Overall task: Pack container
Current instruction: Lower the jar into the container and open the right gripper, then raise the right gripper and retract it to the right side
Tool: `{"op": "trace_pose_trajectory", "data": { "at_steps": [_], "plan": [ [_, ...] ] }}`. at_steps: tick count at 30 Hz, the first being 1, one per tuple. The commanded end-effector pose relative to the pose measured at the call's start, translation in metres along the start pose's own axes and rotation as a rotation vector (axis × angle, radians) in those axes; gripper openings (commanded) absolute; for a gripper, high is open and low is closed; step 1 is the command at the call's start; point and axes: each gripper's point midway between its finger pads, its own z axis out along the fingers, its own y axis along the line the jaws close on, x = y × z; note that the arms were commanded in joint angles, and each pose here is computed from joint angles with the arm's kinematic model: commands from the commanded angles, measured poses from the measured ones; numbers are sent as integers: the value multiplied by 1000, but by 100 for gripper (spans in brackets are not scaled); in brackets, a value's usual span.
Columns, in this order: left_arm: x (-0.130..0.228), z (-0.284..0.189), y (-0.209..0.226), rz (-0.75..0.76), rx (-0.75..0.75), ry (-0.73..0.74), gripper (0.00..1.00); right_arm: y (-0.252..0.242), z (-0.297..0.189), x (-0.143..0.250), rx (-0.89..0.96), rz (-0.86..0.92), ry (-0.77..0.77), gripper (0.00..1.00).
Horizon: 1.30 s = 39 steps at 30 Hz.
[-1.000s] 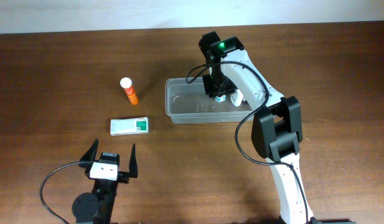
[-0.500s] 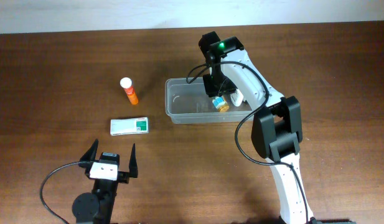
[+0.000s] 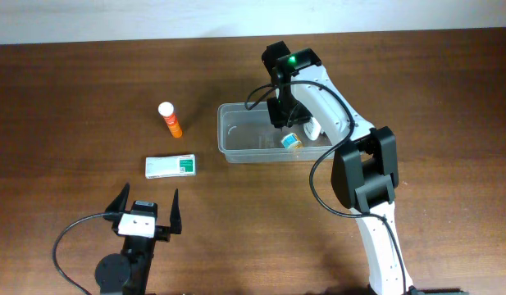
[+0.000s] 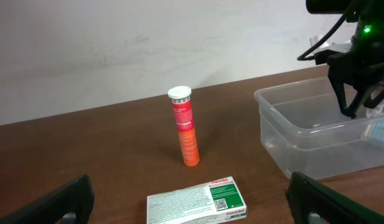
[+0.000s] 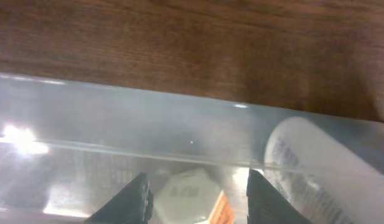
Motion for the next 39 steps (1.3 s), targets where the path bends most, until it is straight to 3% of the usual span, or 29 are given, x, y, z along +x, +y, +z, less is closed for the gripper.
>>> {"op": "trace_pose_trajectory", "data": {
  "at_steps": [1, 10, 19, 27, 32, 39],
  "plan": [
    [2, 0, 2, 16, -10, -1, 99, 12, 0, 2, -78, -3, 18, 43],
    [2, 0, 2, 16, -10, -1, 99, 34, -47, -10, -202, -40, -46, 52],
    [2, 0, 2, 16, -10, -1, 99, 29, -170, -9, -238, -51, -241, 57],
    [2, 0, 2, 16, -10, -1, 99, -22, -286, 11, -180, 15, -524, 75],
    [2, 0, 2, 16, -10, -1, 99, -63, -340, 35, -174, 91, -650, 99],
    [2, 0, 2, 16, -10, -1, 99, -141, -376, 78, -77, 270, -726, 98]
  ]
}}
